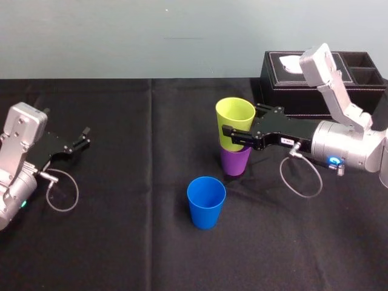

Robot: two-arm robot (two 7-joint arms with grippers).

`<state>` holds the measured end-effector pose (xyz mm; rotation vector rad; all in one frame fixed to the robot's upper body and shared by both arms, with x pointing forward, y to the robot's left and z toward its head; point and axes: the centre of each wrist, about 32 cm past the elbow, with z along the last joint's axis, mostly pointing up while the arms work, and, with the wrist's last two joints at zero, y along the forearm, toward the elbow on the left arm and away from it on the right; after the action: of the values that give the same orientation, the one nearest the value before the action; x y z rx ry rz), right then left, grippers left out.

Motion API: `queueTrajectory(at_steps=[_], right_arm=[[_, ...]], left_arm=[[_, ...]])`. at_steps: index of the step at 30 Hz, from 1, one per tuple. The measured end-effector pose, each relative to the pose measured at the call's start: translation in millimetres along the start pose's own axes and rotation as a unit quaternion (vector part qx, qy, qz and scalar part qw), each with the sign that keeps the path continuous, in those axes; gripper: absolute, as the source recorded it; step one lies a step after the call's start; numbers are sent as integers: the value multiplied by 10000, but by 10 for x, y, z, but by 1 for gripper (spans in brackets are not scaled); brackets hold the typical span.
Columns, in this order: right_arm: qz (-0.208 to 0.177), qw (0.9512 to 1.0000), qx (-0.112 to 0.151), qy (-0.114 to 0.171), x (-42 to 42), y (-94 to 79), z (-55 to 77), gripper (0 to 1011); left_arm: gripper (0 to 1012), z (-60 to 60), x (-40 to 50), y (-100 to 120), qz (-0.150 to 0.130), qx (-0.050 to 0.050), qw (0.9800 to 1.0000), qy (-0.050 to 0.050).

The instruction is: Stack the three plastic cups sequentially using one hand.

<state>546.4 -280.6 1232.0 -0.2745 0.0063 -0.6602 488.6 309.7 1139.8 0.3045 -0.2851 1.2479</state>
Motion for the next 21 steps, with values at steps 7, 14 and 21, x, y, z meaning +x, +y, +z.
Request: queueTrajectory(at_steps=[7,14,21], right_arm=[[-30,10000,-4,24,16,-9,-26,733],[-34,10000,-24,42,43,-20,-71,733],[-23,10000,-44,82,62,-28,-144,733]], left_arm=[[1011,0,0,0,0,0,10000,0],[1011,0,0,0,0,0,10000,0],[1011,0,0,0,0,0,10000,0]])
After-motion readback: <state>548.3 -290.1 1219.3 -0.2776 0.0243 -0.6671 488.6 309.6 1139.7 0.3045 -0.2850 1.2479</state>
